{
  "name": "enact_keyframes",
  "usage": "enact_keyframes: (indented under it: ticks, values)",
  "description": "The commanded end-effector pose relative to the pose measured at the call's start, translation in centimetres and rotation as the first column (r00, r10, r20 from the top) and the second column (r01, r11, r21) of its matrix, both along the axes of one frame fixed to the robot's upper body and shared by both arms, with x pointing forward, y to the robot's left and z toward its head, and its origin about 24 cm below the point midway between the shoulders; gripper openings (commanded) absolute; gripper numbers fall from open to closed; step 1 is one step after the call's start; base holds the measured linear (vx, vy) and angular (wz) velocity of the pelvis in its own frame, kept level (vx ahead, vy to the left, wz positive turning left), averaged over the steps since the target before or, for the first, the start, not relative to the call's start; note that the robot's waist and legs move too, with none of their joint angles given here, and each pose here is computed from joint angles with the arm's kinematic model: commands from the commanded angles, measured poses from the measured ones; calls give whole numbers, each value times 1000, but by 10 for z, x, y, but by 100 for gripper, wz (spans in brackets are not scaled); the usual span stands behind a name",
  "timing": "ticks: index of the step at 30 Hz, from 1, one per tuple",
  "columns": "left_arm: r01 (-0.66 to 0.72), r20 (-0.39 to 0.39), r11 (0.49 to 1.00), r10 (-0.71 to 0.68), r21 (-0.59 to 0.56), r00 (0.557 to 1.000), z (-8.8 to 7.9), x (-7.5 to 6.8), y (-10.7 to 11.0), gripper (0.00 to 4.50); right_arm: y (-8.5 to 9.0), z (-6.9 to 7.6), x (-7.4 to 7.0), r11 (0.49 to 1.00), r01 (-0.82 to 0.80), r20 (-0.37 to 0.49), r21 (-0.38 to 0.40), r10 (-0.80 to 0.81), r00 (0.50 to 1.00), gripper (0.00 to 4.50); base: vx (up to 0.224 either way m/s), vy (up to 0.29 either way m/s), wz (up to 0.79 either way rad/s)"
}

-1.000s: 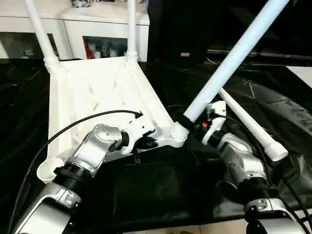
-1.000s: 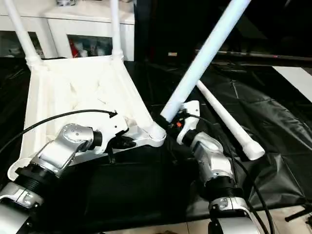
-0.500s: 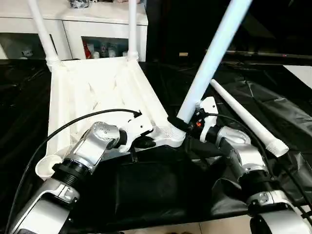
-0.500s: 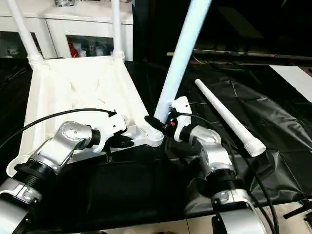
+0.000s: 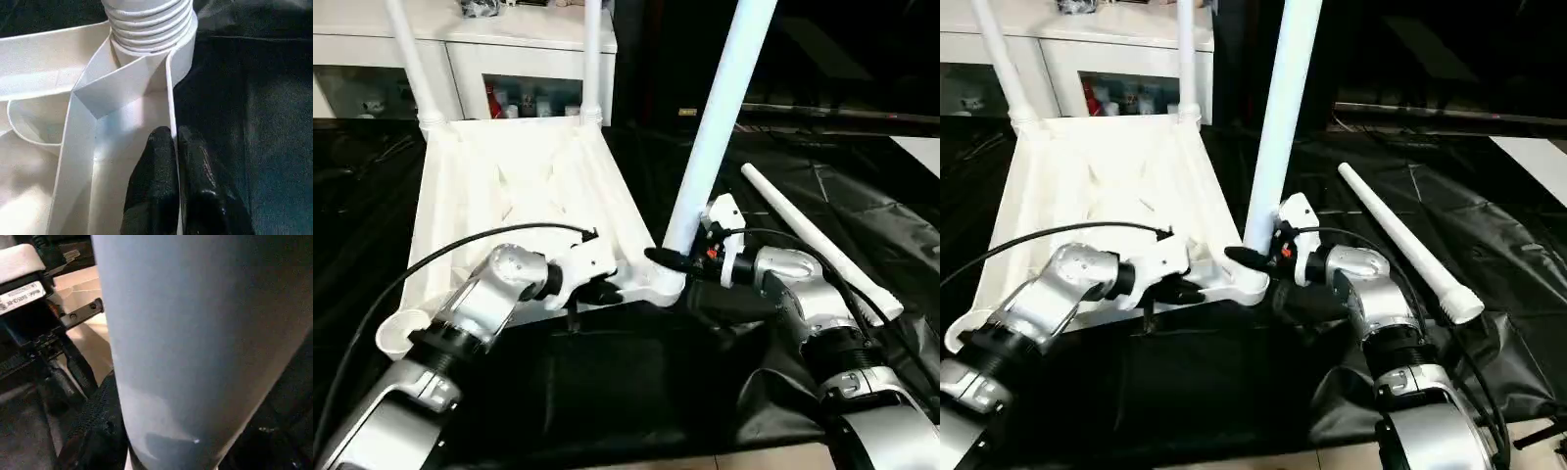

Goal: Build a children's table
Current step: Rotate leg to tighten

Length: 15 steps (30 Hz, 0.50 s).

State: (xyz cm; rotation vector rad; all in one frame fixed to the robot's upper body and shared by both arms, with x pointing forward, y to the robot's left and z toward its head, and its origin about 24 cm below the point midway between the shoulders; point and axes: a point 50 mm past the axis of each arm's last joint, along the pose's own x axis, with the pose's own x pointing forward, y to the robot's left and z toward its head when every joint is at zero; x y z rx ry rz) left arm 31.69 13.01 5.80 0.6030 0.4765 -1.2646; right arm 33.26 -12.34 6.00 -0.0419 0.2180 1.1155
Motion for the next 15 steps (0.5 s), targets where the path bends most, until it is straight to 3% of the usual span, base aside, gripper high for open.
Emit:
enact_keyframes:
  ticks: [1, 5, 15]
  values:
    - [170, 58, 985, -167, -33, 984, 17, -5, -15, 0, -6, -46, -23, 994, -50, -195, -99, 30, 980, 188, 0, 0, 0]
    - [247, 25, 968, -246, -39, 969, 20, -12, -15, 0, -6, -50, -32, 988, -109, -188, -108, 87, 978, 188, 0, 0, 0]
    - [276, 41, 961, -275, -28, 961, 22, -6, -14, 0, -7, -56, -46, 987, -137, -176, -85, 120, 977, 188, 6, -2, 0]
